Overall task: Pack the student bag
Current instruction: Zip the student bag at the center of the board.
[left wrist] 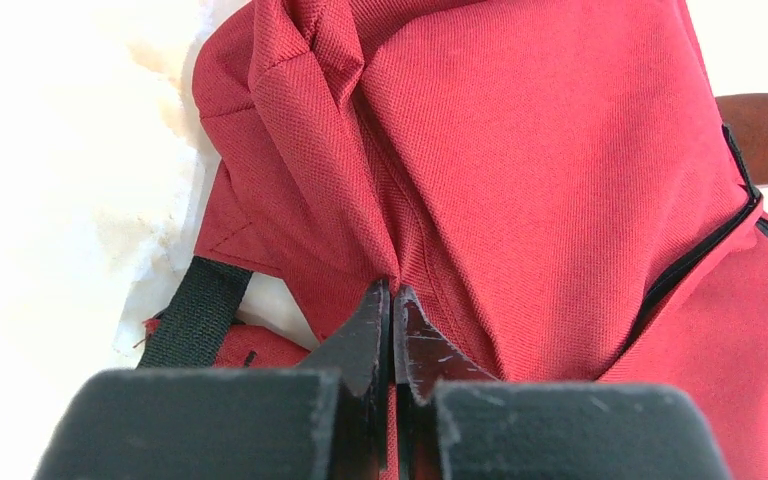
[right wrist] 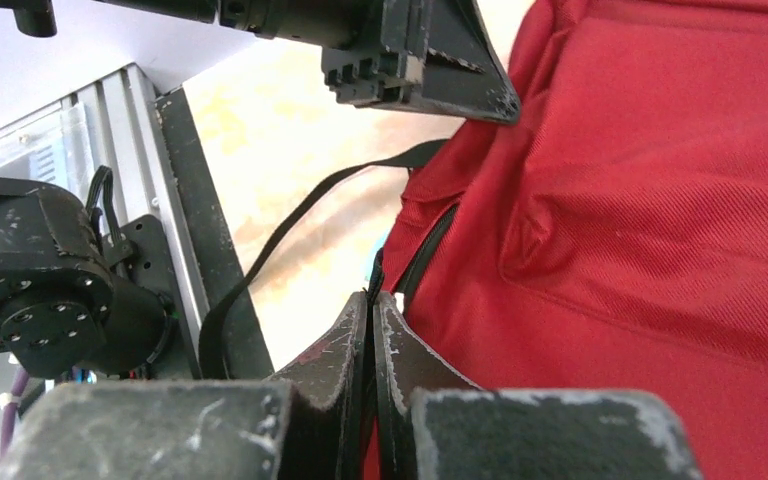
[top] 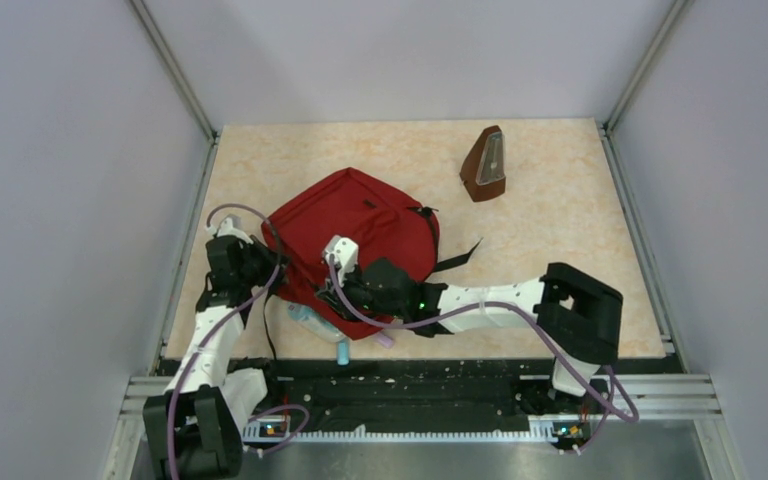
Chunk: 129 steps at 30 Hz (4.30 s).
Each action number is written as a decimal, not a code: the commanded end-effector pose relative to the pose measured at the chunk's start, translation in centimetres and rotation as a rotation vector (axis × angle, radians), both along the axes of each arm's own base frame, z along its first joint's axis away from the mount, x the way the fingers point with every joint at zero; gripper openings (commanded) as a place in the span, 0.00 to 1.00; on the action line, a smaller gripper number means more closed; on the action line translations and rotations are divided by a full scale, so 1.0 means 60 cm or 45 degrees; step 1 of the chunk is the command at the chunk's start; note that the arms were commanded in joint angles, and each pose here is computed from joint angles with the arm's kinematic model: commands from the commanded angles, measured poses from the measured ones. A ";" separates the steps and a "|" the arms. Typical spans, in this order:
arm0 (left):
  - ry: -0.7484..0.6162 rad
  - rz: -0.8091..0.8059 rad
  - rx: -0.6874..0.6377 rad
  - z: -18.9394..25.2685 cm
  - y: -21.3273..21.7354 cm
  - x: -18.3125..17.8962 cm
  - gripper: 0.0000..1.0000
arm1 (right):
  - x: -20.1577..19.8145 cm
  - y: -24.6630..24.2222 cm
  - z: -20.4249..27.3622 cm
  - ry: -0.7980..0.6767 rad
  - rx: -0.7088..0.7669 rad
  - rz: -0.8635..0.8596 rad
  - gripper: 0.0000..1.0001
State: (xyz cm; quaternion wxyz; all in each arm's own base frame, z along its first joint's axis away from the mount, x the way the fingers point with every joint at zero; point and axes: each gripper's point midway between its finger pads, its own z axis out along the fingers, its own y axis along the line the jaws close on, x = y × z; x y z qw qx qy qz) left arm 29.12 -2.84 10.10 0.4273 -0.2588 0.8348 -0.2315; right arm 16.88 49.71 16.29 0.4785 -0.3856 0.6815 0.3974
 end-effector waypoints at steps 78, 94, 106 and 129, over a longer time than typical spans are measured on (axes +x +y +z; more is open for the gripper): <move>-0.072 0.041 0.230 0.100 -0.020 -0.018 0.00 | 0.008 -0.289 0.032 -0.069 0.158 -0.939 0.00; -0.246 0.036 0.425 0.205 0.020 -0.028 0.58 | 0.058 -0.299 0.107 -0.181 0.182 -0.762 0.00; -0.536 -0.859 0.378 0.299 -0.250 -0.057 0.69 | 0.078 -0.291 0.124 -0.048 0.171 -0.631 0.00; -0.595 -1.105 0.665 0.180 -0.352 -0.126 0.69 | 0.105 -0.297 0.102 0.038 0.112 -0.678 0.00</move>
